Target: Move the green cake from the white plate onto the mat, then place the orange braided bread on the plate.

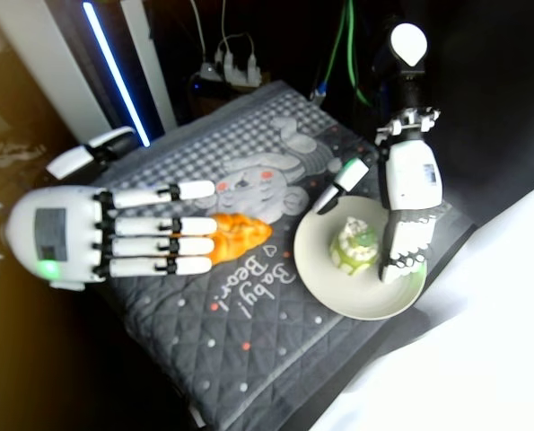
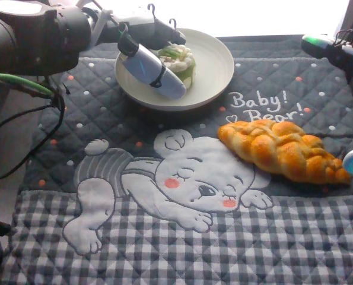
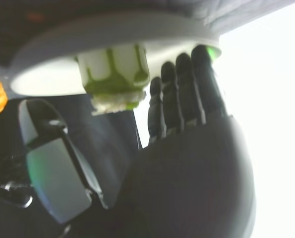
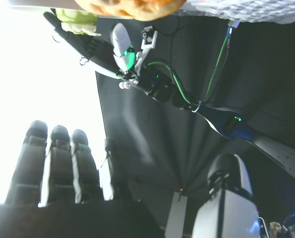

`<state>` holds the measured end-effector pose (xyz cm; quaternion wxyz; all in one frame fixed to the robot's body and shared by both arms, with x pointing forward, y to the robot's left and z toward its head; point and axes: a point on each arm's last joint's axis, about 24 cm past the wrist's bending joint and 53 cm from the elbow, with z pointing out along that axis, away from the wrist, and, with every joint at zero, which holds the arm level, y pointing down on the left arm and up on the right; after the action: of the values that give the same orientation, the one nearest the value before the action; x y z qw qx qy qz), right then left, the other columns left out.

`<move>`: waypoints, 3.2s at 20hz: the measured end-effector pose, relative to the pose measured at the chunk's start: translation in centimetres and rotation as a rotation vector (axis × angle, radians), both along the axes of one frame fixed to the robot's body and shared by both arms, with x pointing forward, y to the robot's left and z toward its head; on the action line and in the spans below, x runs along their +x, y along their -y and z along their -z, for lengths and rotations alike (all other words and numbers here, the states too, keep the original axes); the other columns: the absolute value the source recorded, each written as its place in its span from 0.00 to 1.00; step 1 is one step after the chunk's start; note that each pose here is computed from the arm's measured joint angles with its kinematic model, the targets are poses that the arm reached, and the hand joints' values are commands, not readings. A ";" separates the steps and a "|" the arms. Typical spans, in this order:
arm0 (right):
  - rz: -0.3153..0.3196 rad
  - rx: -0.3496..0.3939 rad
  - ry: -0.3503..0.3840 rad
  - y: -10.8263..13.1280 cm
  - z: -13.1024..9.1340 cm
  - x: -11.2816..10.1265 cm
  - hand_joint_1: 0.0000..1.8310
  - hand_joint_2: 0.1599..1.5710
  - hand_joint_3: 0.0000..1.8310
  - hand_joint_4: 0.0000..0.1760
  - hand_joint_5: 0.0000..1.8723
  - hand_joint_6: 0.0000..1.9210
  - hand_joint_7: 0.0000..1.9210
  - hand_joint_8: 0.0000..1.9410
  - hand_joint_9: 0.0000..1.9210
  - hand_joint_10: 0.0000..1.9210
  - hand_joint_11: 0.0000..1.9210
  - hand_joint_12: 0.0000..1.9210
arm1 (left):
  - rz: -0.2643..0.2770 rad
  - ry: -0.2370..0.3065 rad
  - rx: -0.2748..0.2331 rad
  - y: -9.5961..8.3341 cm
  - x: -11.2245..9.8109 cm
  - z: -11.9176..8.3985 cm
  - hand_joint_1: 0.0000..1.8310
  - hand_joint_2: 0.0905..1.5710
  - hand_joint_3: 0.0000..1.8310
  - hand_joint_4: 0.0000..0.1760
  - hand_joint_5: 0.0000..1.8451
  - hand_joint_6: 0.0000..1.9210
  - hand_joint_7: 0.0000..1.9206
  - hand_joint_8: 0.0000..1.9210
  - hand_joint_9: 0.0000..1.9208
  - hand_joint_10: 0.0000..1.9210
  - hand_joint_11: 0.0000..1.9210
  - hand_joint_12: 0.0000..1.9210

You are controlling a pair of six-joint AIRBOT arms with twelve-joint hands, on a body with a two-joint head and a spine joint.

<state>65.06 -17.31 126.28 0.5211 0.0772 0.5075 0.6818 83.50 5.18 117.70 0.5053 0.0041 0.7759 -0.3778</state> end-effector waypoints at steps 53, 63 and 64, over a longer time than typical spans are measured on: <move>0.011 -0.016 -0.018 0.4 0.2 0.2 0.25 0.32 0.00 1.00 0.00 0.00 0.00 0.00 0.00 0.00 0.00 0.00 | 0.333 -0.048 -0.078 -5.4 -16.9 0.0 0.70 0.65 0.00 0.00 0.74 0.00 0.54 0.59 0.47 0.34 0.29 0.65; 0.014 -0.009 -0.020 0.4 0.2 0.3 0.26 0.31 0.00 0.99 0.00 0.00 0.00 0.00 0.00 0.00 0.00 0.00 | 0.315 -0.144 -0.122 -5.1 -17.1 3.9 0.70 0.63 0.00 0.00 0.75 0.00 0.60 0.47 0.52 0.24 0.33 0.62; 0.015 -0.011 -0.022 0.4 0.2 0.3 0.26 0.31 0.00 1.00 0.00 0.00 0.00 0.00 0.00 0.00 0.00 0.00 | 0.314 -0.144 -0.123 -5.1 -17.1 3.9 0.63 0.58 0.00 0.00 0.59 0.00 0.52 0.18 0.45 0.16 0.22 0.57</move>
<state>65.39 -17.71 126.08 0.5209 0.0858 0.5163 0.6744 66.39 10.26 113.80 0.3825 0.0674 0.7752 -0.4981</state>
